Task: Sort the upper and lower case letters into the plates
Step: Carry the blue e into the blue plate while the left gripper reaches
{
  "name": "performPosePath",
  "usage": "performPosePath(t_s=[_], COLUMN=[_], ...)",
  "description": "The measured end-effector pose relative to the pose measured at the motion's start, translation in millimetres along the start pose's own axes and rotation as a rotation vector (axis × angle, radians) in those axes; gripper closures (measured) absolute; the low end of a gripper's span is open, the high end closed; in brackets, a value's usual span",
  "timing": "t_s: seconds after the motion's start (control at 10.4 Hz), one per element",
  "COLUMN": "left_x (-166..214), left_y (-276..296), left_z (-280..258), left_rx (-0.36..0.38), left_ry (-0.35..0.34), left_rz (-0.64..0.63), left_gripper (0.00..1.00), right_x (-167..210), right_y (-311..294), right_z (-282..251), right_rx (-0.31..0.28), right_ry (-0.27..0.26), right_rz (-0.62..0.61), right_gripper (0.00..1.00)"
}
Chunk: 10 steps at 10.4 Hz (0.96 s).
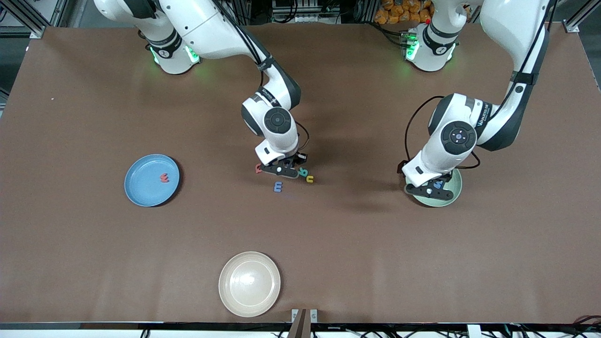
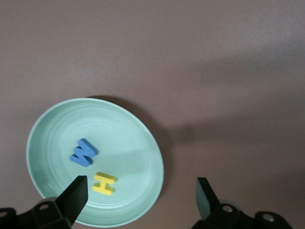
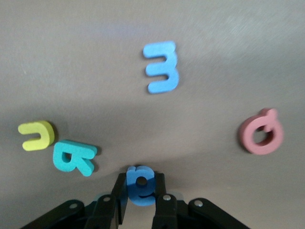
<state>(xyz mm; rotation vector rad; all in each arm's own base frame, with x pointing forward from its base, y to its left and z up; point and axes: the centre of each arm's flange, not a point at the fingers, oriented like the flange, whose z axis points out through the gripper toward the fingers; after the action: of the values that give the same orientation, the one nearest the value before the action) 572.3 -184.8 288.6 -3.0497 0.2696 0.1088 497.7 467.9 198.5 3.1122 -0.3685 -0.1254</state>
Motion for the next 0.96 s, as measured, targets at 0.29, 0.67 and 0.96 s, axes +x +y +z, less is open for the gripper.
performPosePath(t_s=[0.29,0.67,0.96], left_x=[-4,-15,-12], left_y=[23,120,206], left_z=[-1,-7,5], left_rx=[-0.035,-0.086,-0.117], left_ry=[-0.01,-0.027,-0.047], left_rz=[-0.147,-0.404,-0.678], left_gripper=[0.0,0.0,0.0], right_x=[59,157,198], right_y=[28,157,270], right_z=[-55,-89,-81], right_rx=[-0.029,-0.079,-0.075], right_ry=[-0.04,-0.155,-0.239], right_rz=[0.051,0.077,0.073], right_gripper=[0.73,0.73,0.73])
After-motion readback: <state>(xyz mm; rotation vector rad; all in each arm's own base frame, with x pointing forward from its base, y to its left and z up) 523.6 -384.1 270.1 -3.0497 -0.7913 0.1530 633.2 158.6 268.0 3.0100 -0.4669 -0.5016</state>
